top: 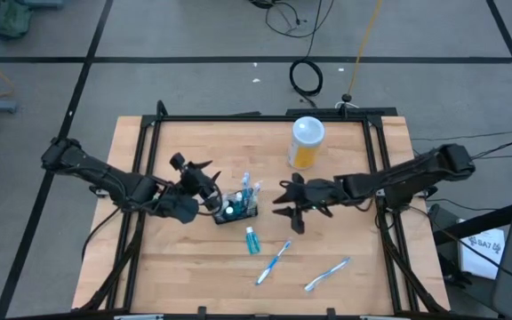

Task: Pick & Place toothbrushing station
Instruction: Put the left blue toothbrush into the black wire organizer

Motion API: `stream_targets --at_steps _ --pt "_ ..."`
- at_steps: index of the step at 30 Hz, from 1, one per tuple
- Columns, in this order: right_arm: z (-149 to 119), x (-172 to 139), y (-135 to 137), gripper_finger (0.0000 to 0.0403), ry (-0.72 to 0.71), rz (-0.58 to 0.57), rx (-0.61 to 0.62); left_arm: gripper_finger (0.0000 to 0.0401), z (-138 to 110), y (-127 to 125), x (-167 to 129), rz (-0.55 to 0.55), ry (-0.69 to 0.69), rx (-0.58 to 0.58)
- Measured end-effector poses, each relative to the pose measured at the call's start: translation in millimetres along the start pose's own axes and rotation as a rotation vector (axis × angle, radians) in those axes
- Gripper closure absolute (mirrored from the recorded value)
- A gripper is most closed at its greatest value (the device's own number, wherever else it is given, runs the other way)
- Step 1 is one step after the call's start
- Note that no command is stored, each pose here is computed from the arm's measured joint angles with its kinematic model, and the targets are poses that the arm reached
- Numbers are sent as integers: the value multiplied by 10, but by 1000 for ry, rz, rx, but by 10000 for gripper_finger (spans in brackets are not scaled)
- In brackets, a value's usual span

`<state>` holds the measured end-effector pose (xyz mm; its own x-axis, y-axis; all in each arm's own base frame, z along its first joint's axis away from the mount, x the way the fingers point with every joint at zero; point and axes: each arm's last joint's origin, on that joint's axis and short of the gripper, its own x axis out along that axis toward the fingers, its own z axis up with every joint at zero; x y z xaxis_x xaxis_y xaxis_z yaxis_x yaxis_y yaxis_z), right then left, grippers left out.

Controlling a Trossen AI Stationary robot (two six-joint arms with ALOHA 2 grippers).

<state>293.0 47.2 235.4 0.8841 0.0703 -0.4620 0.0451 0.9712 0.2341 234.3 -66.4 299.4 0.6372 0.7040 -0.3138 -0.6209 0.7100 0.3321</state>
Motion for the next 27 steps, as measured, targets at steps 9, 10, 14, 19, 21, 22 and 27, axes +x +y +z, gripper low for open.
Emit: stream_targets --at_steps 9,10,14,19,21,22,27 --pt "-94 -136 335 268 37 104 -82 219 6 15 97 -85 54 -26" --pt "-107 -137 359 267 41 111 -103 219 5 9 94 -101 58 -15" --pt "-141 -144 421 266 49 134 -181 219 13 5 29 -144 50 -3" --pt "-148 -147 438 266 45 141 -258 219 116 243 -201 -199 -24 -10" --pt "-147 -146 436 266 43 139 -278 219 164 413 -294 -221 -59 -34" --pt "-148 -144 436 266 39 140 -279 219 181 514 -339 -231 -75 -46" --pt "-258 -49 414 260 -87 165 -334 219 135 971 -487 -282 -82 -70"
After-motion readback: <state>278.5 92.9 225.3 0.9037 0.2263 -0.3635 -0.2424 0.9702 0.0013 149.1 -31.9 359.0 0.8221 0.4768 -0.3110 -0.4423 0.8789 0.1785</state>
